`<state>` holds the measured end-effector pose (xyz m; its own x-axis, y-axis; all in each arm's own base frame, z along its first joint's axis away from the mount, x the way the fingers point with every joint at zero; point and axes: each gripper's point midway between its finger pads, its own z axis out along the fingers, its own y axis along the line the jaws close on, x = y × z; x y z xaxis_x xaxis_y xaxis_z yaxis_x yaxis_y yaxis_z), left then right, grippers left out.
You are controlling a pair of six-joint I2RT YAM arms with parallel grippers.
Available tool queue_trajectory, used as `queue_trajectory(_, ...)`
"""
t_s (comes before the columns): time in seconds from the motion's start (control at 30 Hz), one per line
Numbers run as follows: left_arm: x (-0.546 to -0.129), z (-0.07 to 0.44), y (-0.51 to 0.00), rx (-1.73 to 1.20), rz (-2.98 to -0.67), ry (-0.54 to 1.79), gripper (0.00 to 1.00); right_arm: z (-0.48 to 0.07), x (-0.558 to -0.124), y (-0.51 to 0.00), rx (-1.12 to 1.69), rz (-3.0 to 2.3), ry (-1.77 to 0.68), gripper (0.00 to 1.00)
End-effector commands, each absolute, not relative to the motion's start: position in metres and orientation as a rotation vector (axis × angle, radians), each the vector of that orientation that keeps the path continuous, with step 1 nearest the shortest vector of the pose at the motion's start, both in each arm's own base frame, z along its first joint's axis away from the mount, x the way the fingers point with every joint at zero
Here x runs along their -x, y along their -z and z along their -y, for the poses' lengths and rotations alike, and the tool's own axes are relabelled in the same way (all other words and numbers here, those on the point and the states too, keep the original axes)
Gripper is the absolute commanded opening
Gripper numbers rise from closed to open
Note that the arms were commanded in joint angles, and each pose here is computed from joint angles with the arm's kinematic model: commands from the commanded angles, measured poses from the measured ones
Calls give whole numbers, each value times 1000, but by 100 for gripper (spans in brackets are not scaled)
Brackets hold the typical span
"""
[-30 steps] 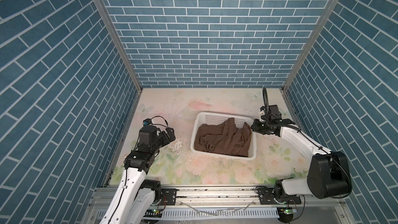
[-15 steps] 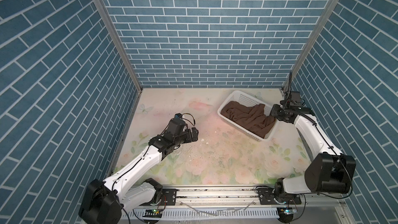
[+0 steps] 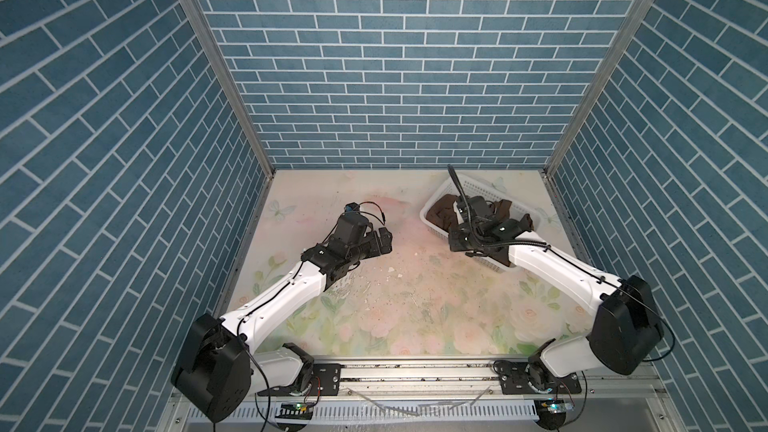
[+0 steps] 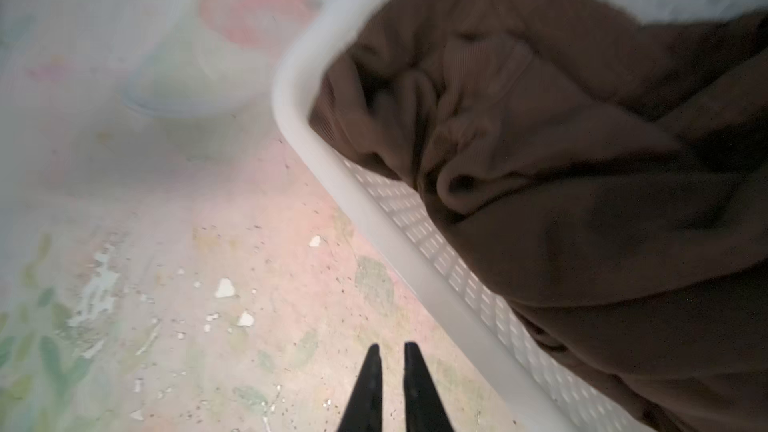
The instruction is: Fold and stack the trousers
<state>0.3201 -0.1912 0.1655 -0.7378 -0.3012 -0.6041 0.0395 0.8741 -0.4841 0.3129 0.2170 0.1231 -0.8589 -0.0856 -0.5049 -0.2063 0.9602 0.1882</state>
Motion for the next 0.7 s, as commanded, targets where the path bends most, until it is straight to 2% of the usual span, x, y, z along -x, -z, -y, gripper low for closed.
queue_trajectory(0.0, -318, 186, -160, 246, -2321, 611, 99, -186, -307, -87, -7, -2674, -254, 13)
queue_trajectory(0.17, -318, 186, -154, 236, -2363, 585, 99, -103, -311, -67, -400, -2672, -213, 14)
queue_trajectory(0.27, -323, 189, -156, 231, -2340, 592, 99, -45, -311, -86, -503, -2598, -25, 16)
queue_trajectory(0.4, -337, 209, -158, 194, -2339, 654, 97, -15, -307, -123, -547, -2493, 24, 17)
queue_trajectory(0.43, -341, 217, -157, 181, -2344, 677, 94, -11, -305, -131, -552, -2469, 29, 18)
queue_trajectory(0.5, -353, 240, -155, 138, -2346, 739, 77, -9, -301, -139, -564, -2442, 18, 19)
queue_trajectory(0.6, -375, 276, -155, 68, -2345, 797, 60, -17, -299, -142, -555, -2453, -51, 15)
queue_trajectory(0.67, -393, 294, -151, 39, -2352, 803, 54, -29, -299, -137, -534, -2481, -131, 11)
